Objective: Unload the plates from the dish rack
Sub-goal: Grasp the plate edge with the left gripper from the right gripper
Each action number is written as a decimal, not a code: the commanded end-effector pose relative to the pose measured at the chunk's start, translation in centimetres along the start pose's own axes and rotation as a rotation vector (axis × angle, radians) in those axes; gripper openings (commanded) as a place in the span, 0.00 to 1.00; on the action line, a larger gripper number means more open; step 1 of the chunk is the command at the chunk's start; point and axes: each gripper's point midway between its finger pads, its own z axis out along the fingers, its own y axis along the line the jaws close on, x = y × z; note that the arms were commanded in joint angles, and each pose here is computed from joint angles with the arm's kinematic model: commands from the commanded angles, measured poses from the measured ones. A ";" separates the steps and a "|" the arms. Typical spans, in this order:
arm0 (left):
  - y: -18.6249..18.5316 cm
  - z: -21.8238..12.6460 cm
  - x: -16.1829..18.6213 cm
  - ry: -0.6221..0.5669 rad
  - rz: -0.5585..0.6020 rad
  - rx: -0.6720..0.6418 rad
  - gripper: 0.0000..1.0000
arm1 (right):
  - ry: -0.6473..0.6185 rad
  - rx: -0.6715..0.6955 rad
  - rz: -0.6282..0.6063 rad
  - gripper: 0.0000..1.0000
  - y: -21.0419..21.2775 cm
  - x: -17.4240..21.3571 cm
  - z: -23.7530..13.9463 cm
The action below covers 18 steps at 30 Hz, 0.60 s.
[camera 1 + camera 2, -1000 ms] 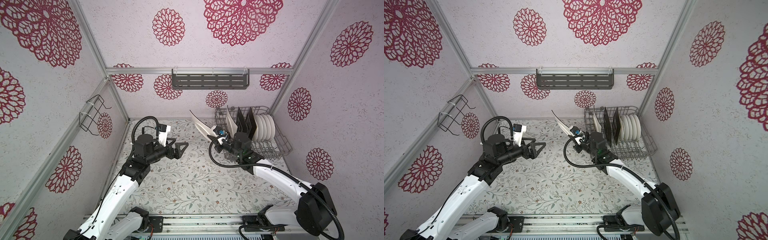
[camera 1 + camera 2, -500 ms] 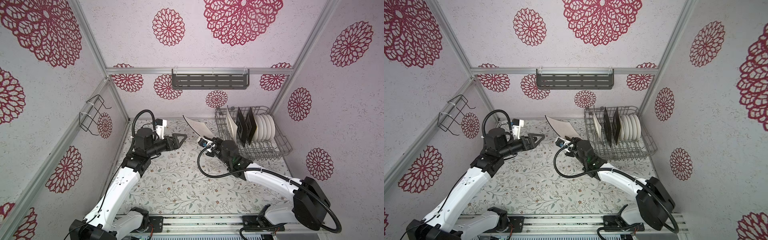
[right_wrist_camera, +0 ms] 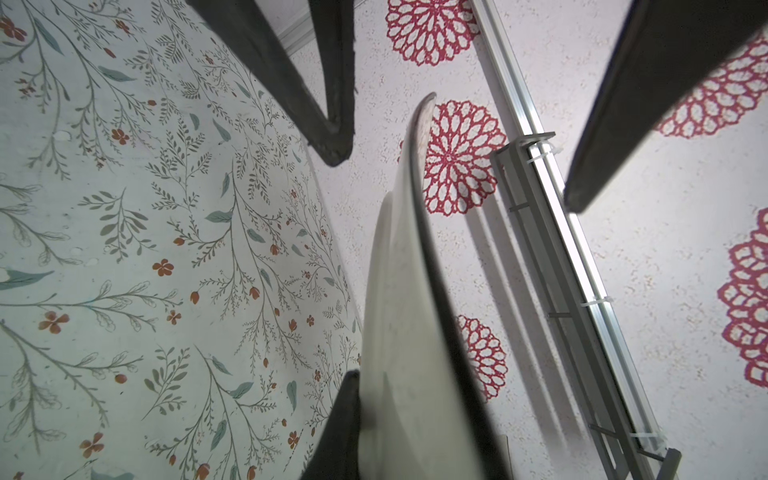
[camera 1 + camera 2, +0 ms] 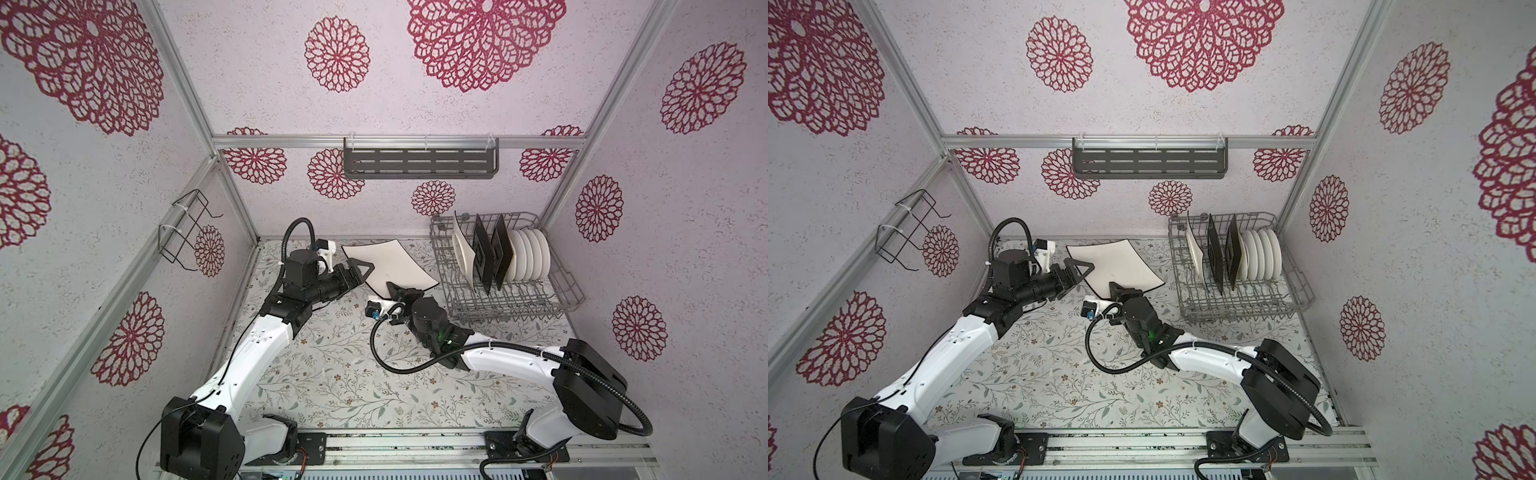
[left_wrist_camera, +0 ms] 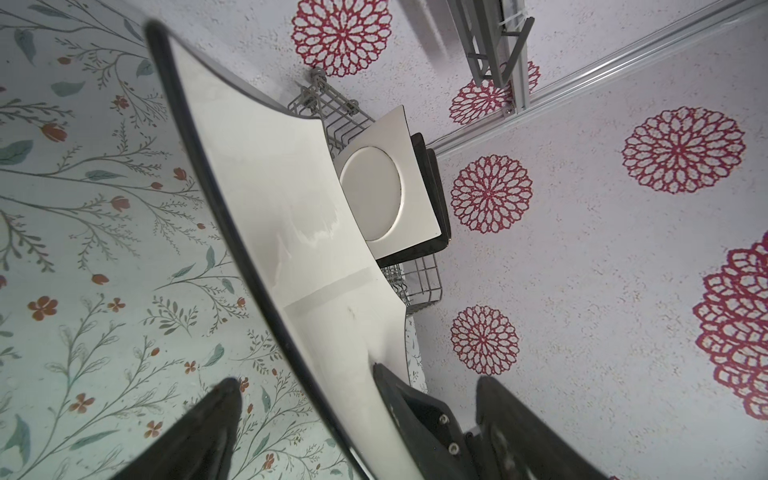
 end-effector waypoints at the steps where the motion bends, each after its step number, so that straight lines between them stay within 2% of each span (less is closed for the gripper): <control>1: 0.6 0.4 -0.6 -0.021 -0.049 -0.012 0.91 | -0.126 0.362 0.121 0.00 -11.5 -5.2 -2.4; 8: 1.2 1.2 -0.5 -0.021 -0.071 -0.001 0.88 | -0.136 0.367 0.083 0.00 -10.1 -6.6 -2.1; 11: 1.1 1.6 -0.5 -0.012 -0.073 0.014 0.83 | -0.126 0.357 0.071 0.00 -9.4 -6.8 -1.6; 18: 1.9 2.3 -0.1 0.014 -0.069 -0.002 0.60 | -0.098 0.363 0.071 0.00 -8.8 -6.9 -0.5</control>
